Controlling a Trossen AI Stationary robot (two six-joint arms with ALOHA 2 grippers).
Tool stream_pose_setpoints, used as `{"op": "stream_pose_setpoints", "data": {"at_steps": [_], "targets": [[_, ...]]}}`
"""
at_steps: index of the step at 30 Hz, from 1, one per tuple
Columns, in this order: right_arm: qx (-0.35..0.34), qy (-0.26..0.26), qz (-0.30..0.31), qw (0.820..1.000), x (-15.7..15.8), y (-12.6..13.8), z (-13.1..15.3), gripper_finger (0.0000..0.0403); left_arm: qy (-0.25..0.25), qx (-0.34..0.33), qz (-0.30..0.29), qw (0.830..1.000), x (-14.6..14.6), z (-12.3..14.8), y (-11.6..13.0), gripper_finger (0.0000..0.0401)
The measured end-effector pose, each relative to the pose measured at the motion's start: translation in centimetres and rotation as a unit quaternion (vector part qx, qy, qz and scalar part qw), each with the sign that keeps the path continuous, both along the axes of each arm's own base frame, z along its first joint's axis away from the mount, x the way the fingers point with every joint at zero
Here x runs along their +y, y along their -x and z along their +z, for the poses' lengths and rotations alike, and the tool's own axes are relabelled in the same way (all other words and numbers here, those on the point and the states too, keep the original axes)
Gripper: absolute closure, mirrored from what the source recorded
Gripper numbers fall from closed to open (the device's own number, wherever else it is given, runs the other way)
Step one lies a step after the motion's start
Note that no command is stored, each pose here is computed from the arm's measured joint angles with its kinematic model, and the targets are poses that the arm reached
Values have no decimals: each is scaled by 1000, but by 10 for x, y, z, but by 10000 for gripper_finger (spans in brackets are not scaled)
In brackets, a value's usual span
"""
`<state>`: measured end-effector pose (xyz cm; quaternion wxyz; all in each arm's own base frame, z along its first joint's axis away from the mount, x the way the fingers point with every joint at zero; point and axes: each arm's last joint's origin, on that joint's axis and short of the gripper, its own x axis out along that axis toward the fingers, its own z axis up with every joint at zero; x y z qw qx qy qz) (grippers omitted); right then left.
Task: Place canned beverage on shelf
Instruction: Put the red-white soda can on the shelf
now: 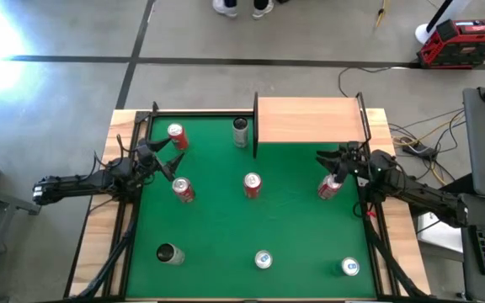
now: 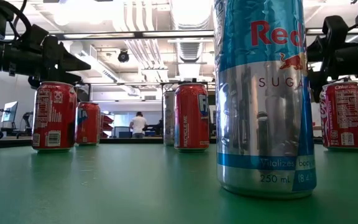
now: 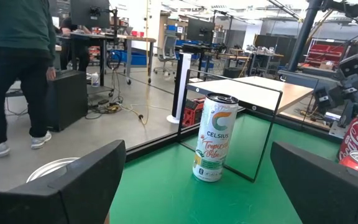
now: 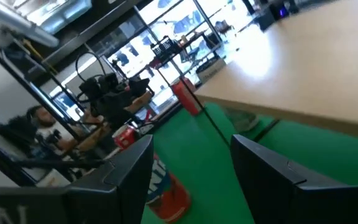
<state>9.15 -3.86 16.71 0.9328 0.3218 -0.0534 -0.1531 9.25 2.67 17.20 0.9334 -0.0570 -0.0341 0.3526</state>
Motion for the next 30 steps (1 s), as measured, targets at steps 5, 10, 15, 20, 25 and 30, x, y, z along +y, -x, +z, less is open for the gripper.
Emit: {"op": "stream_pose_setpoints", "data": {"at_steps": [5, 10, 15, 20, 25, 30], "targets": [[-4, -10, -1, 1000, 0, 0, 0, 197, 0, 0, 0, 1000, 0, 0, 0, 15], [-6, -13, -1, 1000, 0, 0, 0, 197, 0, 0, 0, 1000, 0, 0, 0, 15], [-22, 9, -42, 999, -2, 1, 5, 197, 0, 0, 0, 1000, 0, 0, 0, 15], [-44, -24, -104, 993, -5, 3, 6, 197, 0, 0, 0, 1000, 0, 0, 0, 15], [-82, -24, -139, 987, -7, 4, 12, 197, 0, 0, 0, 1000, 0, 0, 0, 15], [-55, -20, -136, 989, -7, 5, 25, 197, 0, 0, 0, 1000, 0, 0, 0, 15]]}}
